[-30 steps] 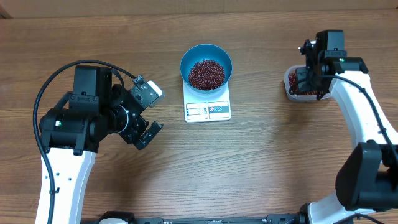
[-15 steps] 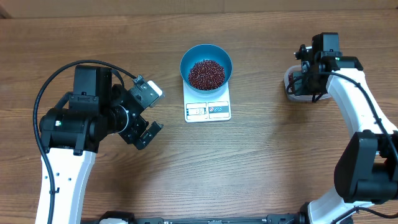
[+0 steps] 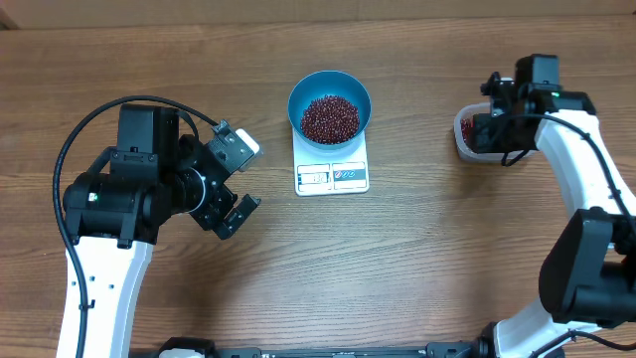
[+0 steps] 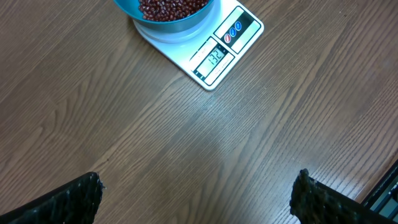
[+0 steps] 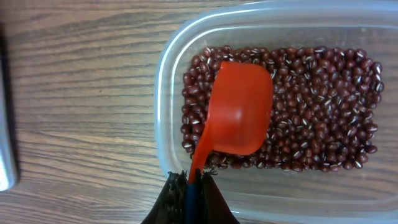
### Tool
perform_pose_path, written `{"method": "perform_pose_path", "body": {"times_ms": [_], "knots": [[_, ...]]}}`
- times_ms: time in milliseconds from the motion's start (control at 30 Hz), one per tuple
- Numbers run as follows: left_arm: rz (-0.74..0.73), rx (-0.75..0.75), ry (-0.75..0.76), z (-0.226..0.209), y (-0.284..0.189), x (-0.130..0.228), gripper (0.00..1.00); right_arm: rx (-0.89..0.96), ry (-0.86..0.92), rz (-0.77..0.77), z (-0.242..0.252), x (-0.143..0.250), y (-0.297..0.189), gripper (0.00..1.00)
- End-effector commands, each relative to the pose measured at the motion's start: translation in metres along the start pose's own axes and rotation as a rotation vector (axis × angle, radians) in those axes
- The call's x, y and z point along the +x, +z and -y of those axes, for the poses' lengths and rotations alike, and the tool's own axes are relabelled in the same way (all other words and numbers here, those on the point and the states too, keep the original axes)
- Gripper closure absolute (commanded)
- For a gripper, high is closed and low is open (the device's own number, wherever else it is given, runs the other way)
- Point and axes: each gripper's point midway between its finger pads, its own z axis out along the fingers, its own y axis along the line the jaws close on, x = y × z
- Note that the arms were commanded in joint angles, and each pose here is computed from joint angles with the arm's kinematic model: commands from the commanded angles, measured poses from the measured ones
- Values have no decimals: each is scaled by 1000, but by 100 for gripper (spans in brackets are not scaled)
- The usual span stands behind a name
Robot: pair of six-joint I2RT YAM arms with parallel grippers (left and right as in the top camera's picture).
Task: Scoop item into bowl and weigh 150g on scale
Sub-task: 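Dip the scoop into the bean tub with the right gripper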
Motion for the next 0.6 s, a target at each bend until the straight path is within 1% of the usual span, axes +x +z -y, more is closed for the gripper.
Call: {"method": "perform_pose_path", "body": {"times_ms": [0,133,300,567], "knots": [[-5,5,-10,1,2,1,1,-159,68,29,-10,-5,-6,96],[-5,5,-10,1,2,1,0,-269,132,74,-3,-10,-15,96],[-5,5,-10,1,2,1,0,-352,209,108,13,-10,-24,96],[-5,5,-10,1,2,1,0,-354,283,99,38,-3,-17,96]]}}
